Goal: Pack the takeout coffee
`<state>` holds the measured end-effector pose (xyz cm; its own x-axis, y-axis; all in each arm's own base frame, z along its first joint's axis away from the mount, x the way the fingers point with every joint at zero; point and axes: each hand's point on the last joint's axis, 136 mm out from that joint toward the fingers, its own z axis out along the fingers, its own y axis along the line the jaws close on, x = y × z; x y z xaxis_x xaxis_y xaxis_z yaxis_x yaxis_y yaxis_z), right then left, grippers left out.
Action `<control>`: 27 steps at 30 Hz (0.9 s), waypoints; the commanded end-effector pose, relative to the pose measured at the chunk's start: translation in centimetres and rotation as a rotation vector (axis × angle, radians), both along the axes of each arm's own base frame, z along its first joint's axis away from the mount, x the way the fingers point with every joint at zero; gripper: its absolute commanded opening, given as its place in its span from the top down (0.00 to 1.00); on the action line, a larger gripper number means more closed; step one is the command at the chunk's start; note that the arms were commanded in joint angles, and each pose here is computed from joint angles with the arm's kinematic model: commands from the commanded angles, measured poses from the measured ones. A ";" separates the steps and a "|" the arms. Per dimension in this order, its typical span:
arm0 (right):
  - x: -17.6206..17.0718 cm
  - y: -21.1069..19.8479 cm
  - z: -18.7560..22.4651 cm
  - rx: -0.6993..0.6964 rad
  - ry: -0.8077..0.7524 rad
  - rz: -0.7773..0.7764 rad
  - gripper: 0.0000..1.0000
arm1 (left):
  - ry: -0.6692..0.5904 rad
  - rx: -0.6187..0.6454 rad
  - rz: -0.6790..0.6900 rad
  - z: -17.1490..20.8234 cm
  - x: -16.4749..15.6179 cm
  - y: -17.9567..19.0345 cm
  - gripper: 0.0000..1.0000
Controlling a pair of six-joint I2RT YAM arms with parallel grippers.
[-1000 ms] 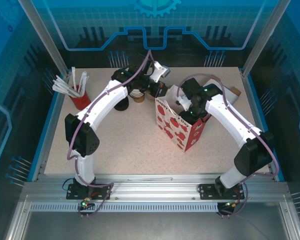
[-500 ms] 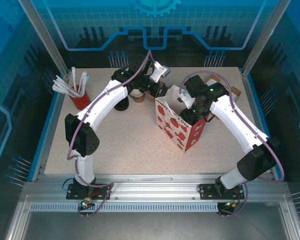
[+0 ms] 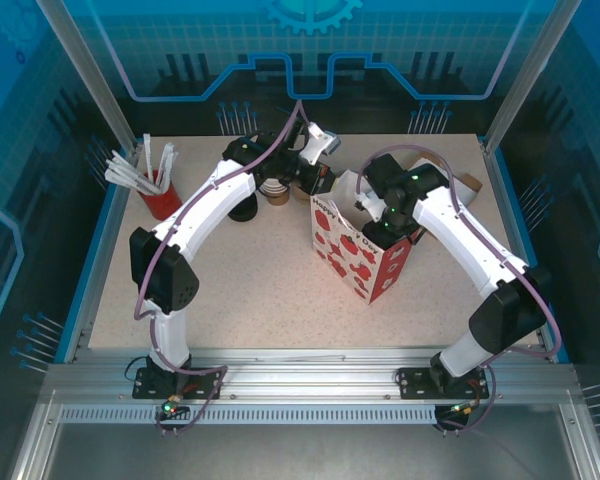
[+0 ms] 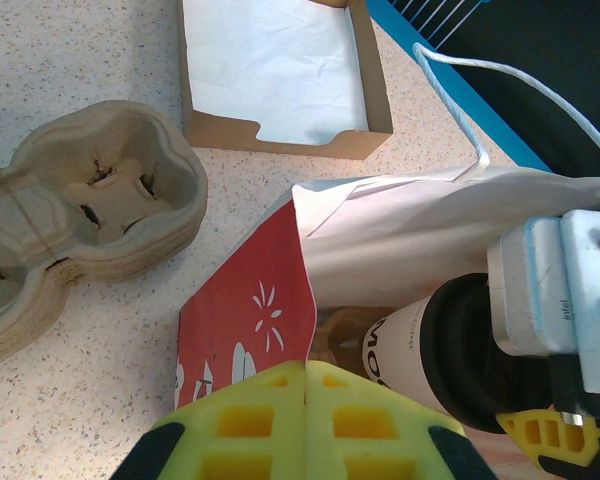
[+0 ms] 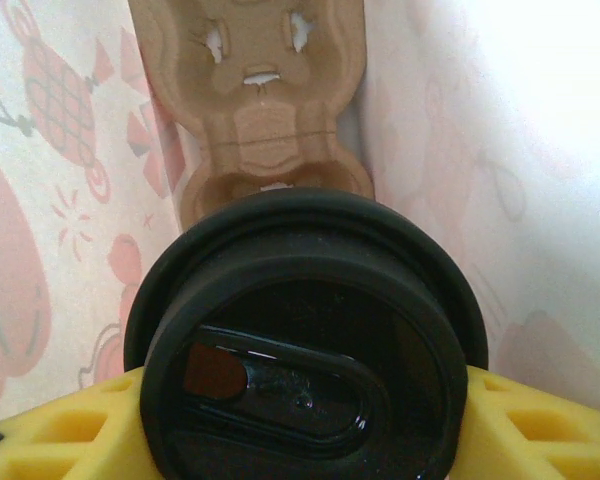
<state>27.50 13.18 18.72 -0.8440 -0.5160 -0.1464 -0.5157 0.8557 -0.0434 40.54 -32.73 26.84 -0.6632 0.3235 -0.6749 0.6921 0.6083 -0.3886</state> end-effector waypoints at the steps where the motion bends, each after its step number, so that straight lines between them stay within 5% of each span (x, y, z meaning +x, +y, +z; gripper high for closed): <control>1: -0.5 -0.5 0.1 -0.042 0.032 -0.002 0.71 | 0.014 0.014 -0.027 0.1 -0.8 0.0 1.00; 27: 0.0 -0.1 -0.4 -0.024 0.019 -0.005 0.71 | 0.017 0.013 -0.025 0.1 -0.8 0.0 1.00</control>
